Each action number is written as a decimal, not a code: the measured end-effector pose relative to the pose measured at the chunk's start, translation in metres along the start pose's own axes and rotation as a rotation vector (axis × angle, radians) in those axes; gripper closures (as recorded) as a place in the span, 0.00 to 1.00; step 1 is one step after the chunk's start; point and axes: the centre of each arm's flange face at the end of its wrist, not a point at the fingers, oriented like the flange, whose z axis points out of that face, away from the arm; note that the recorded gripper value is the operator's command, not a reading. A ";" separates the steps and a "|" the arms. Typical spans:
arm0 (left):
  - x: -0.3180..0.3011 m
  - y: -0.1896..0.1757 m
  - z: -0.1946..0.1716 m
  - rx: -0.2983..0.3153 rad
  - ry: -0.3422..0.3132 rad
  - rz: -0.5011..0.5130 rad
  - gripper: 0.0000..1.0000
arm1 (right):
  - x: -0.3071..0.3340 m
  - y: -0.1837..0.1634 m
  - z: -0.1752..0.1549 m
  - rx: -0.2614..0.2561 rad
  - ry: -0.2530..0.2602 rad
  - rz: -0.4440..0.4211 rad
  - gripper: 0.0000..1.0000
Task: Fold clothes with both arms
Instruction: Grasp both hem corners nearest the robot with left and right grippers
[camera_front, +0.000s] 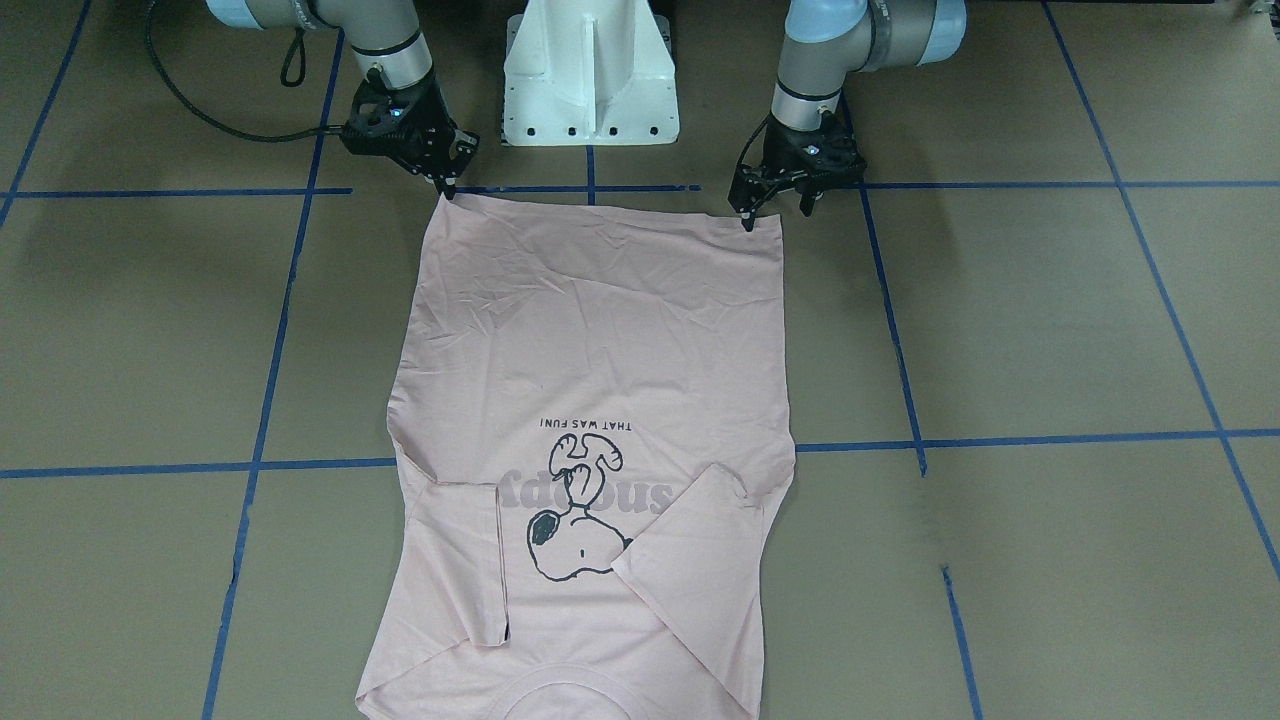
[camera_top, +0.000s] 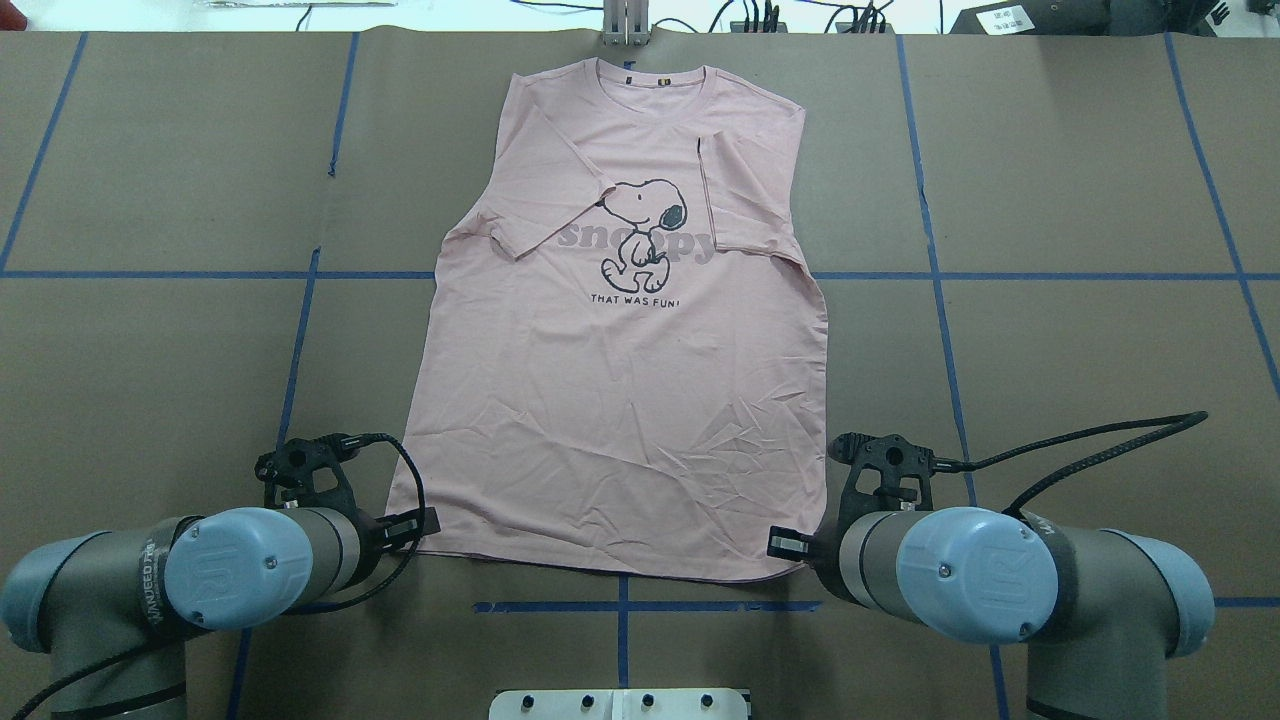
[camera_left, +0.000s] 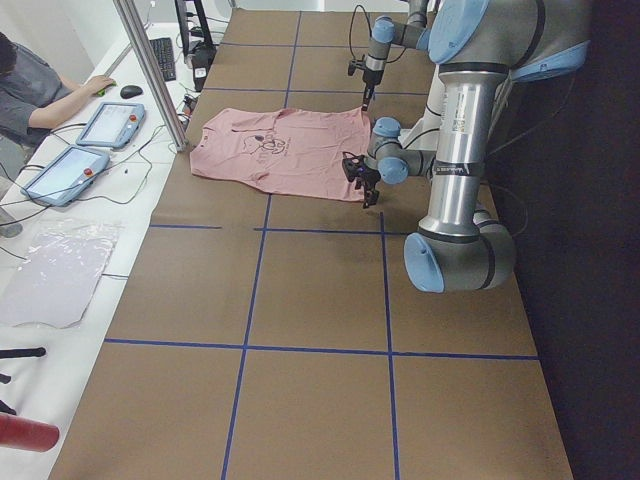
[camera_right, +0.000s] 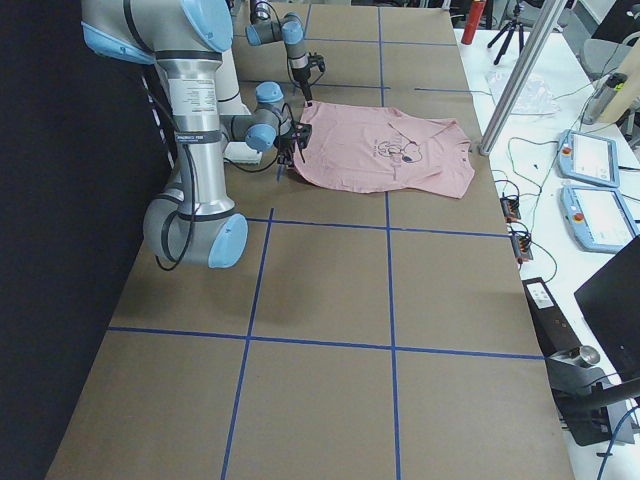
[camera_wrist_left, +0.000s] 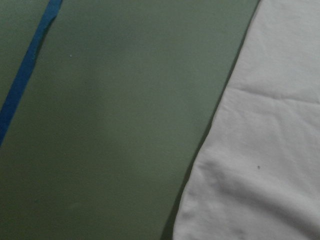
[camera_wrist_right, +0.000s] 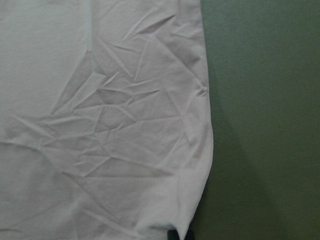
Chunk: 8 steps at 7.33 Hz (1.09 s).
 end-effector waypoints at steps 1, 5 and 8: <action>0.000 0.000 0.000 0.000 -0.001 -0.004 0.71 | 0.001 0.000 -0.001 0.000 0.000 0.000 1.00; 0.003 0.000 -0.004 0.000 0.009 -0.008 1.00 | 0.001 -0.001 -0.001 0.001 0.000 0.001 1.00; 0.012 -0.001 -0.030 -0.006 0.060 -0.010 1.00 | 0.006 -0.003 -0.009 -0.002 -0.006 0.004 1.00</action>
